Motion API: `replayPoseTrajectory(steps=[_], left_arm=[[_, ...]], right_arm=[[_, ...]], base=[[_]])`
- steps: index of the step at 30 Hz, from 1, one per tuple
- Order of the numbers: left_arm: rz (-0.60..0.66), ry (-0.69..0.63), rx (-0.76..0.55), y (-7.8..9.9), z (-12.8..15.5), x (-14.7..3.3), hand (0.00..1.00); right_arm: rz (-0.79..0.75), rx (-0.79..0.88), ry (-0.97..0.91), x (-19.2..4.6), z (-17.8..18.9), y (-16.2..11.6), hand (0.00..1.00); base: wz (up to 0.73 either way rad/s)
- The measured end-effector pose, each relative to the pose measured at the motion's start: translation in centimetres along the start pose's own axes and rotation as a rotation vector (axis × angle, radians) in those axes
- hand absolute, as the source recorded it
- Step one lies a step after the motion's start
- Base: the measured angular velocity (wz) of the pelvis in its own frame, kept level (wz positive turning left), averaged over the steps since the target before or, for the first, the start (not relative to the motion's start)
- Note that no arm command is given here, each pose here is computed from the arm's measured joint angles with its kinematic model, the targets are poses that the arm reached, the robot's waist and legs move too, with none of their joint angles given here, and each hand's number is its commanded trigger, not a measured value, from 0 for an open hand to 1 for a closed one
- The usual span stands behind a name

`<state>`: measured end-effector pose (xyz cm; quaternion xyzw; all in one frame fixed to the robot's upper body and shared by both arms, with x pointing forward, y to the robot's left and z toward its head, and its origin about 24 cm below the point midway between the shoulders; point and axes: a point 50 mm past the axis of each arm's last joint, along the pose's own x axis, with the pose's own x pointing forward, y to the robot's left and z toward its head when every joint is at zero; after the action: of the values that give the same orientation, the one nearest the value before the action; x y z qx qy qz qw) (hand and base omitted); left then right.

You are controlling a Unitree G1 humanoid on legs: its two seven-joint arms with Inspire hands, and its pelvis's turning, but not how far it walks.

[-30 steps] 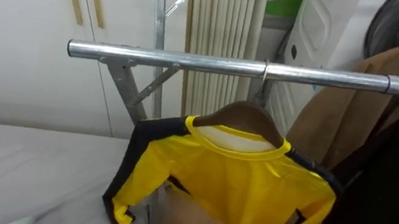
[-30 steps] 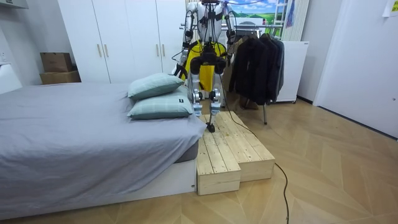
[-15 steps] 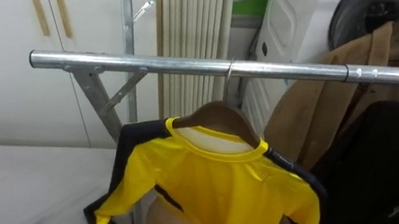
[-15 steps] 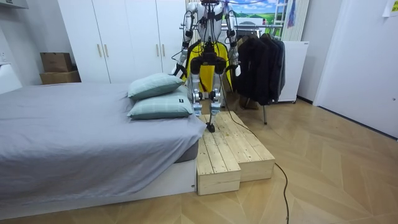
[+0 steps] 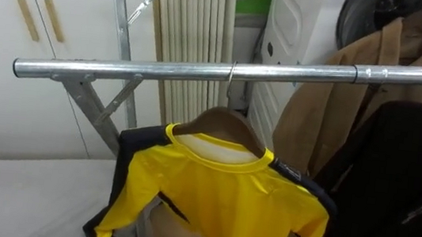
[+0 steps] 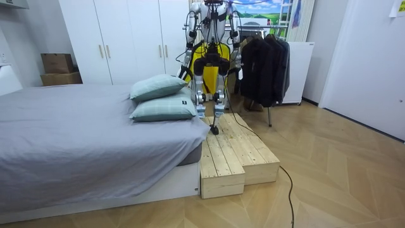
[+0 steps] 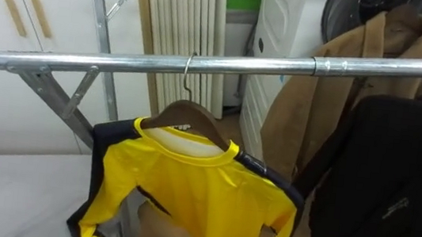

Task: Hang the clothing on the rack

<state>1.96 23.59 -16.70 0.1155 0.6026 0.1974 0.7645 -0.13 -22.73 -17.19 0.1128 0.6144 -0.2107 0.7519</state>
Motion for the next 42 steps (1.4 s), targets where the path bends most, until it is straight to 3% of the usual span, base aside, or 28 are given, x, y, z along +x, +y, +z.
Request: replayPoseTrajectory(steps=[7, 16, 42], left_arm=[[-0.009, 0.010, 0.003, -0.1, -0.1, 0.0, 0.00], [-0.032, -0.038, 0.096, -0.8, 1.0, 0.0, 0.00], [-0.065, -0.065, 0.088, -1.3, 2.0, 0.1, 0.00]], right_arm=[[-0.047, -0.075, -0.002, 0.1, 0.4, 0.0, 0.00], [-0.093, -0.260, -0.073, 0.4, 2.8, 1.1, 0.00], [-0.148, -0.330, -0.136, 0.4, 4.0, 1.4, 0.00]], base=[[0.01], [0.00], [0.00]])
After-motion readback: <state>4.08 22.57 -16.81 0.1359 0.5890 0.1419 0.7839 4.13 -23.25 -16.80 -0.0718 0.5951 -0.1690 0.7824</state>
